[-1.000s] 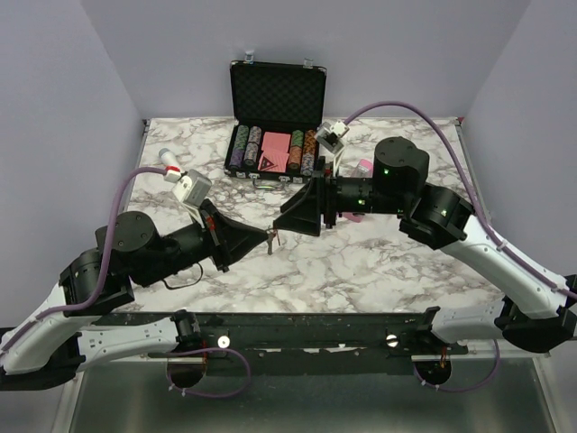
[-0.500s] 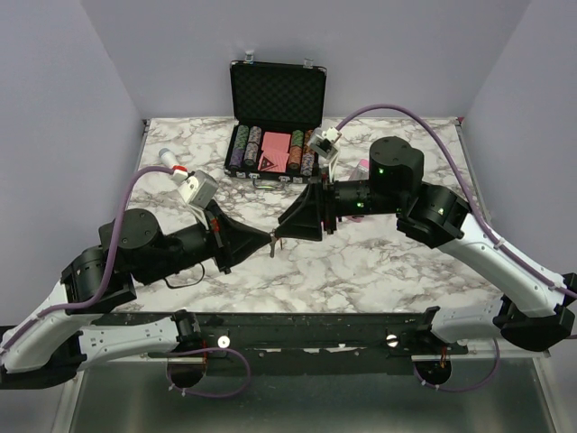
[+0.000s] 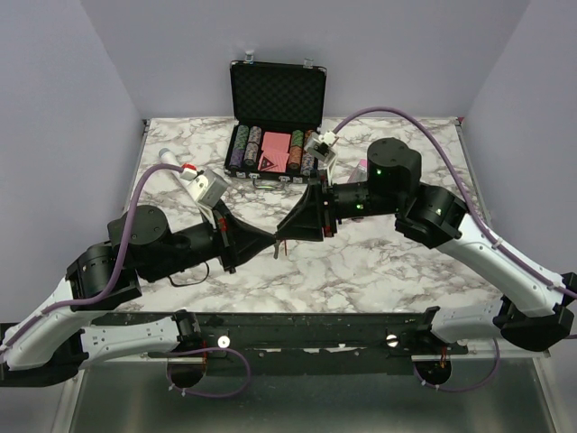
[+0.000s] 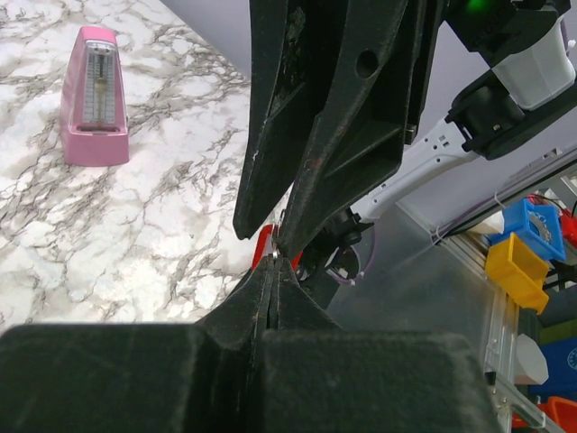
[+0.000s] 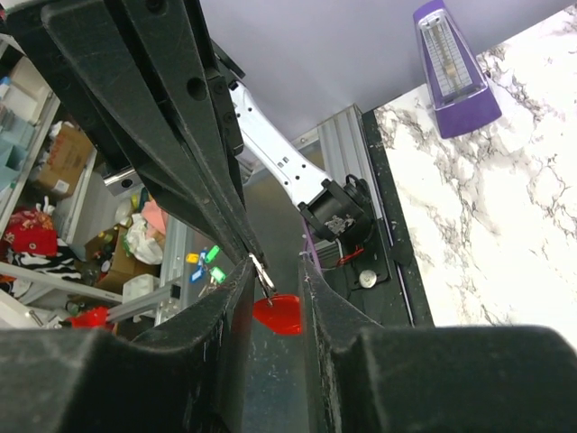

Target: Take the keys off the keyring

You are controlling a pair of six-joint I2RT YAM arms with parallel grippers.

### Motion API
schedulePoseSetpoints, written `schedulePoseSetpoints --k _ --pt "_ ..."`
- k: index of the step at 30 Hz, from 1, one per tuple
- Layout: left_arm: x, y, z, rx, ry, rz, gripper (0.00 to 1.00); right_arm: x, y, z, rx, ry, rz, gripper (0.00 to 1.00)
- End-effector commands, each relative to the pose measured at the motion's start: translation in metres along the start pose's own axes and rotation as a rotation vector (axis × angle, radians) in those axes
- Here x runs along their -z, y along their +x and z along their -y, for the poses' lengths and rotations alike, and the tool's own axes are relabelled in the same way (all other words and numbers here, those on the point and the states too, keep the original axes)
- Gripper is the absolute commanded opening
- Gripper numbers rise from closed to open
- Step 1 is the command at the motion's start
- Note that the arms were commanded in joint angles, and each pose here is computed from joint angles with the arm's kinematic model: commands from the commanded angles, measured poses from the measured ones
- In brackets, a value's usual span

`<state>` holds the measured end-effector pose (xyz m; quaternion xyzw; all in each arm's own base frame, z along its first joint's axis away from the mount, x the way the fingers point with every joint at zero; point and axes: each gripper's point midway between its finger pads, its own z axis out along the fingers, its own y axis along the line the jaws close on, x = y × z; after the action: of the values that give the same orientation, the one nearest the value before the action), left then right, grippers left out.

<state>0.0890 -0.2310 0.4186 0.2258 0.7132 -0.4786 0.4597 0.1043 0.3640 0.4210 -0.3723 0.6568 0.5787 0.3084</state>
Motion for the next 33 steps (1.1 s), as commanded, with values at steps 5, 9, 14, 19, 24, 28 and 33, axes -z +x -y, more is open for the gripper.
schedulePoseSetpoints --k 5,9,14,19,24,28,33 --pt "0.005 -0.004 0.015 -0.010 0.071 -0.011 0.00 0.000 0.005 -0.006 0.013 -0.037 -0.006 0.26" --pt "0.004 0.000 0.019 -0.019 0.096 -0.038 0.00 -0.001 0.003 -0.009 0.014 -0.058 0.011 0.19" --pt "0.003 0.004 0.020 -0.026 0.102 -0.066 0.00 -0.001 0.006 -0.009 0.007 -0.071 0.019 0.01" --pt "0.007 -0.005 0.026 -0.024 0.116 -0.046 0.00 0.002 0.008 -0.013 -0.003 -0.098 0.061 0.01" --pt "0.008 -0.014 0.028 -0.021 0.107 -0.035 0.25 0.009 0.005 -0.019 -0.009 -0.125 0.133 0.01" --pt "0.016 -0.029 0.034 -0.029 0.117 0.009 0.66 0.015 0.003 -0.023 -0.011 -0.143 0.189 0.01" --pt "0.025 -0.039 0.042 -0.032 0.168 0.072 0.66 0.026 -0.011 -0.035 0.016 -0.190 0.296 0.01"
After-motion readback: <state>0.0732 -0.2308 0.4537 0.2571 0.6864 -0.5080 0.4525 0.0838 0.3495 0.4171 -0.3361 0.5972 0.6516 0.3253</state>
